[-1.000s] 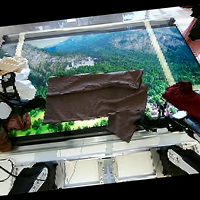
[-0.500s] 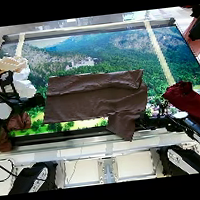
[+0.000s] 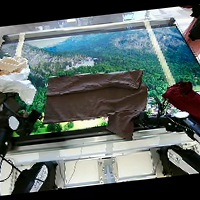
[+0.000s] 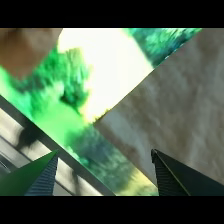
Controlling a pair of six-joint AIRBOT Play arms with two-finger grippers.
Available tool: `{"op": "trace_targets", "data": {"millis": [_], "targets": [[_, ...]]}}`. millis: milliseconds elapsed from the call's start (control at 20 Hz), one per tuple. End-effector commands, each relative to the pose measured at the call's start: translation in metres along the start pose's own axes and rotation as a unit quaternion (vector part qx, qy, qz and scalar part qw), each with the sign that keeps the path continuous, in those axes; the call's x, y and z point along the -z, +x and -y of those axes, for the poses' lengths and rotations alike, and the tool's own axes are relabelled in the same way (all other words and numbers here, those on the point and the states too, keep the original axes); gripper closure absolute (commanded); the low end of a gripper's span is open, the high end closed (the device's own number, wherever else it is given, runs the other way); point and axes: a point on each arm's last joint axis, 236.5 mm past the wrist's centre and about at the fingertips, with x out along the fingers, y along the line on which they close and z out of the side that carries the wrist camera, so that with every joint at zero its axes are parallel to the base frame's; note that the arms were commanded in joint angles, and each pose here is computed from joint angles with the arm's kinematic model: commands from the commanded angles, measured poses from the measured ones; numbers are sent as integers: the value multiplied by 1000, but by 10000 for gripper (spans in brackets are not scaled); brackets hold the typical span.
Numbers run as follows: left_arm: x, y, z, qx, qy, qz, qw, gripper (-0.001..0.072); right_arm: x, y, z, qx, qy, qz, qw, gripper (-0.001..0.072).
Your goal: Fold the shirts.
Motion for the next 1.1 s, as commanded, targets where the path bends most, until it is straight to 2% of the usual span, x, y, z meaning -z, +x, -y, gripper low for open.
{"op": "trace_targets", "data": {"millis": [0, 350, 400, 450, 700, 750, 950, 1050], "targets": [[17, 18, 4, 55, -88, -33, 994, 78, 0, 0, -5, -10, -3, -1, 1000, 682], [10, 34, 19, 111, -128, -32, 985, 84, 6, 0, -9, -19, -3, -12, 1000, 682], [7, 35, 22, 117, -135, -27, 984, 154, 6, 0, -10, -20, -2, -12, 1000, 682], [7, 37, 21, 116, -137, -28, 983, 193, 5, 0, -11, -22, -1, -10, 1000, 682], [23, 56, 17, 101, -133, -68, 984, 199, -2, -1, -20, -43, 5, 5, 999, 682], [23, 58, 16, 97, -135, -71, 984, 225, -4, -1, -22, -47, 7, 7, 999, 682], [22, 62, 17, 100, -126, -68, 985, 689, -5, -2, -27, -57, 5, 11, 998, 682], [19, 56, 30, 124, -99, -67, 985, 694, -1, -5, -39, -78, -5, 4, 997, 683]]}}
